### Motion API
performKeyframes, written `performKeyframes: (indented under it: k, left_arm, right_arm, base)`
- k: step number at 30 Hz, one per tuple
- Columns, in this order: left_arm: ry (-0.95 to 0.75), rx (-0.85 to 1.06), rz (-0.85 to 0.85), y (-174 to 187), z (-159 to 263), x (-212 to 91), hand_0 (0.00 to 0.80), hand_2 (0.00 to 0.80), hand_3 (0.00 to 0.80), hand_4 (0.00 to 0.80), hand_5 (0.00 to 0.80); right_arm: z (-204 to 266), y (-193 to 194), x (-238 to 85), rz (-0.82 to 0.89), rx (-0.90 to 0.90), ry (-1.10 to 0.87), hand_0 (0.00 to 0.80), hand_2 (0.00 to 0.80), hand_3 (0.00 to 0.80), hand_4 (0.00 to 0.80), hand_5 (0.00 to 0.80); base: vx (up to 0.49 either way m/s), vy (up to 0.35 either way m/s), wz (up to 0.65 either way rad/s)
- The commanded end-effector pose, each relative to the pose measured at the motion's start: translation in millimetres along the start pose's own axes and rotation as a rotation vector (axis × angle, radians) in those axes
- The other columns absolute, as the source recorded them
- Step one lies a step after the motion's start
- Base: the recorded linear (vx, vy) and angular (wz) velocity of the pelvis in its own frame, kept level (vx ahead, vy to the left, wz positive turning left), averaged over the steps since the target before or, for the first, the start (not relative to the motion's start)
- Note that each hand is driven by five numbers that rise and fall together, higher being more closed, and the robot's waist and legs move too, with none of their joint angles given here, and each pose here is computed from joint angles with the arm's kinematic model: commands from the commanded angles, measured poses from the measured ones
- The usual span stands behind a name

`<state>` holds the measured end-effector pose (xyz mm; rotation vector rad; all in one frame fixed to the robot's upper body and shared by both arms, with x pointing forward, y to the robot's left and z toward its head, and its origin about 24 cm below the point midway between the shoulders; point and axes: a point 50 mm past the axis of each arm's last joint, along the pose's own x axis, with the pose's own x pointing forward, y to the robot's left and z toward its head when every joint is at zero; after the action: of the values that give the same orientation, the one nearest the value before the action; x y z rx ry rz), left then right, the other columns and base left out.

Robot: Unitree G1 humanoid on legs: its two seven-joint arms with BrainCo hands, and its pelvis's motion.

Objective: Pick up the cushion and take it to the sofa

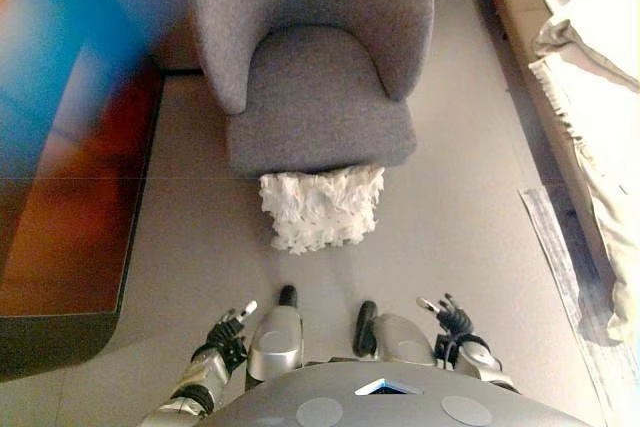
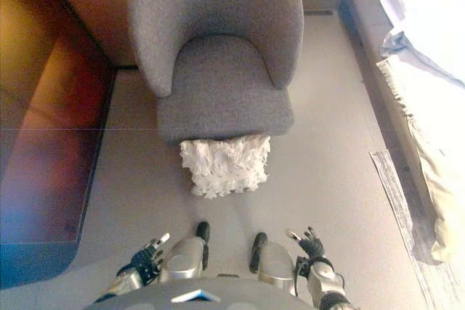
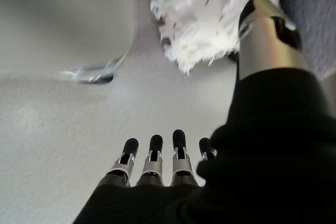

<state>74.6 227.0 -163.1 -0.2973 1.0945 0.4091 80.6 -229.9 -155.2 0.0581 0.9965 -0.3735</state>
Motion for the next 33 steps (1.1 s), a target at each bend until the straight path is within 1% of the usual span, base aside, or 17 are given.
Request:
performKeyframes:
  k: [1, 4, 7, 10, 12, 15, 18, 22, 26, 29, 32, 33]
  left_arm:
    - [-0.031, 0.052, -0.007, 1.6, 3.1, -1.0, 0.0, 0.0, 0.0, 0.0, 0.0]
    - [-0.032, 0.072, 0.006, 6.8, 6.0, -1.4, 0.0, 0.0, 0.0, 0.0, 0.0]
    - [-0.016, 0.086, 0.022, 7.7, 2.6, -1.6, 0.0, 0.0, 0.0, 0.0, 0.0]
    - [0.006, 0.085, 0.042, 10.7, -7.5, -3.9, 0.0, 0.0, 0.0, 0.0, 0.0]
    - [-0.006, 0.093, 0.024, 10.5, -10.6, -5.3, 0.0, 0.0, 0.0, 0.0, 0.0]
    - [-0.051, 0.074, 0.0, -1.1, 0.3, -2.5, 0.0, 0.0, 0.0, 0.0, 0.0]
    - [-0.093, 0.088, -0.049, -16.5, 14.6, -0.1, 0.0, 0.0, 0.0, 0.0, 0.0]
    - [-0.16, 0.061, -0.068, -21.9, 33.1, 1.8, 0.0, 0.0, 0.0, 0.0, 0.0]
    - [-0.148, 0.016, -0.075, -25.2, 32.7, 1.5, 0.0, 0.0, 0.0, 0.0, 0.0]
    - [-0.135, 0.017, -0.095, -30.5, 20.5, -0.3, 0.0, 0.0, 0.0, 0.0, 0.0]
    - [-0.136, 0.018, -0.09, -27.8, 22.2, 0.1, 0.0, 0.0, 0.0, 0.0, 0.0]
    - [-0.14, 0.048, -0.09, -24.3, 24.7, 0.3, 0.0, 0.0, 0.0, 0.0, 0.0]
  right_arm:
    - [-4.6, -0.2, -4.4, 0.011, 0.039, -0.024, 0.0, 0.0, 0.0, 0.0, 0.0]
    - [-18.6, -1.1, -8.5, 0.013, 0.04, 0.023, 0.0, 0.0, 0.0, 0.0, 0.0]
    - [-26.7, -1.9, -11.3, 0.014, 0.031, 0.049, 0.0, 0.0, 0.0, 0.0, 0.0]
    - [-24.4, -4.0, -11.1, 0.012, -0.002, 0.044, 0.0, 0.0, 0.0, 0.0, 0.0]
    - [-18.8, -8.2, -10.1, 0.028, -0.033, 0.032, 0.0, 0.0, 0.0, 0.0, 0.0]
    - [-12.2, -17.7, -8.9, 0.028, -0.092, 0.021, 0.0, 0.0, 0.0, 0.0, 0.0]
    - [3.9, -23.0, -4.6, -0.01, -0.032, -0.03, 0.0, 0.0, 0.0, 0.0, 0.0]
    - [31.7, -14.0, 4.1, 0.017, -0.008, -0.122, 0.0, 0.0, 0.0, 0.0, 0.0]
    - [25.8, -10.0, 3.2, 0.016, -0.004, -0.102, 0.0, 0.0, 0.0, 0.0, 0.0]
    - [21.0, -8.8, 1.5, -0.007, 0.0, -0.093, 0.0, 0.0, 0.0, 0.0, 0.0]
    - [21.8, -5.9, 1.7, -0.018, -0.002, -0.1, 0.0, 0.0, 0.0, 0.0, 0.0]
    - [17.5, -6.3, -0.2, -0.02, 0.005, -0.099, 0.0, 0.0, 0.0, 0.0, 0.0]
  base:
    - [0.569, -0.204, 0.18]
    - [0.539, -0.256, 0.08]
    - [0.495, -0.282, 0.5]
    - [0.424, -0.259, 0.64]
    - [0.305, -0.266, 0.76]
    - [0.234, -0.232, 0.36]
    - [0.044, -0.112, 0.45]
    - [0.018, 0.024, 0.36]
    - [0.315, 0.114, 0.2]
    - [0.463, 0.2, -0.35]
    - [0.369, 0.205, -0.3]
    - [0.464, 0.216, -0.41]
